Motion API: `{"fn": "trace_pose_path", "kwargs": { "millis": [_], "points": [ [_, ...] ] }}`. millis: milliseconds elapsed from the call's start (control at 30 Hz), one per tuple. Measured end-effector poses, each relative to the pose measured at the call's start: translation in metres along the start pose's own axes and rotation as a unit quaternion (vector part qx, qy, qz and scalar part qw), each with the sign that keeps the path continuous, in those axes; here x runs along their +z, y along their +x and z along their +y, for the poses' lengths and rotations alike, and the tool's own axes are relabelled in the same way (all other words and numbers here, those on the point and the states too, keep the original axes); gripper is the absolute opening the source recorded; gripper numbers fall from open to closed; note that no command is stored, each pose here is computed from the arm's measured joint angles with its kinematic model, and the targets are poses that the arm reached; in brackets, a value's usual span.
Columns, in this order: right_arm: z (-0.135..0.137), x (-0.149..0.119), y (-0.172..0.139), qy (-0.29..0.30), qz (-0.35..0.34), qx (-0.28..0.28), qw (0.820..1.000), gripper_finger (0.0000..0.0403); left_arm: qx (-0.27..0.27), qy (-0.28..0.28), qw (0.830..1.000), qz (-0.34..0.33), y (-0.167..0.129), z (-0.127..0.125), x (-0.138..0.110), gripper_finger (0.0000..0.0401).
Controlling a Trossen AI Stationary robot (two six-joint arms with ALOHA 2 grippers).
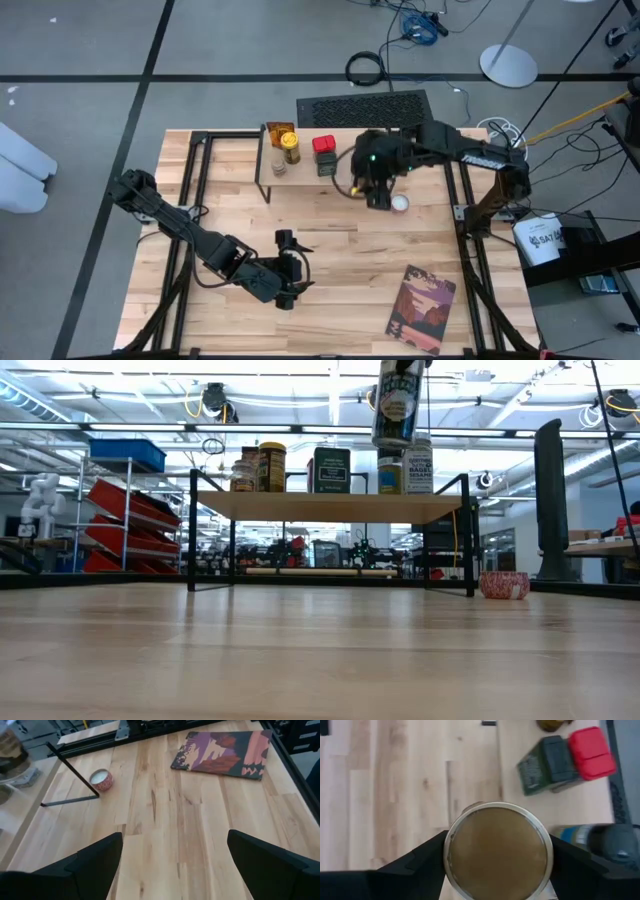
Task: Shelf spices
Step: Put the brown spice bottle on the shelf
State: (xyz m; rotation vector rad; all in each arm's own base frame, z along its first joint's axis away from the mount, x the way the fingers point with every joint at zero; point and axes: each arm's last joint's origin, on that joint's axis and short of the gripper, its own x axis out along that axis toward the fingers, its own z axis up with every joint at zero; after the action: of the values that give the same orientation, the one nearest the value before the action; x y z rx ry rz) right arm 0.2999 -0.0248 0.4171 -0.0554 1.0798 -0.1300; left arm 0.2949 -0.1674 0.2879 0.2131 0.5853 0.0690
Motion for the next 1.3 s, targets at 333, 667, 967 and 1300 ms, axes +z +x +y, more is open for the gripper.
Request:
{"fn": "trace_pose_path", "kwargs": {
  "millis": [333,667,967,1300],
  "points": [
    [-0.036,-0.004,0.002,0.002,0.005,-0.016,1.000,0.0278,0.028,0.001,1.000,-0.004,0.001,0.003,0.001,0.0370],
    [-0.056,0.000,0.012,-0.006,-0.004,-0.009,1.000,0.0278,0.043,-0.003,0.999,-0.008,0.003,0.015,0.005,0.0370],
    [-0.063,0.007,0.046,-0.024,0.042,-0.001,0.999,0.0278,0.042,-0.003,0.999,-0.011,0.002,0.015,0.007,0.0370],
    [-0.074,0.006,0.056,-0.027,0.058,-0.004,0.998,0.0278,0.043,-0.003,0.999,-0.008,0.002,0.015,0.006,0.0370]
  ]
}}
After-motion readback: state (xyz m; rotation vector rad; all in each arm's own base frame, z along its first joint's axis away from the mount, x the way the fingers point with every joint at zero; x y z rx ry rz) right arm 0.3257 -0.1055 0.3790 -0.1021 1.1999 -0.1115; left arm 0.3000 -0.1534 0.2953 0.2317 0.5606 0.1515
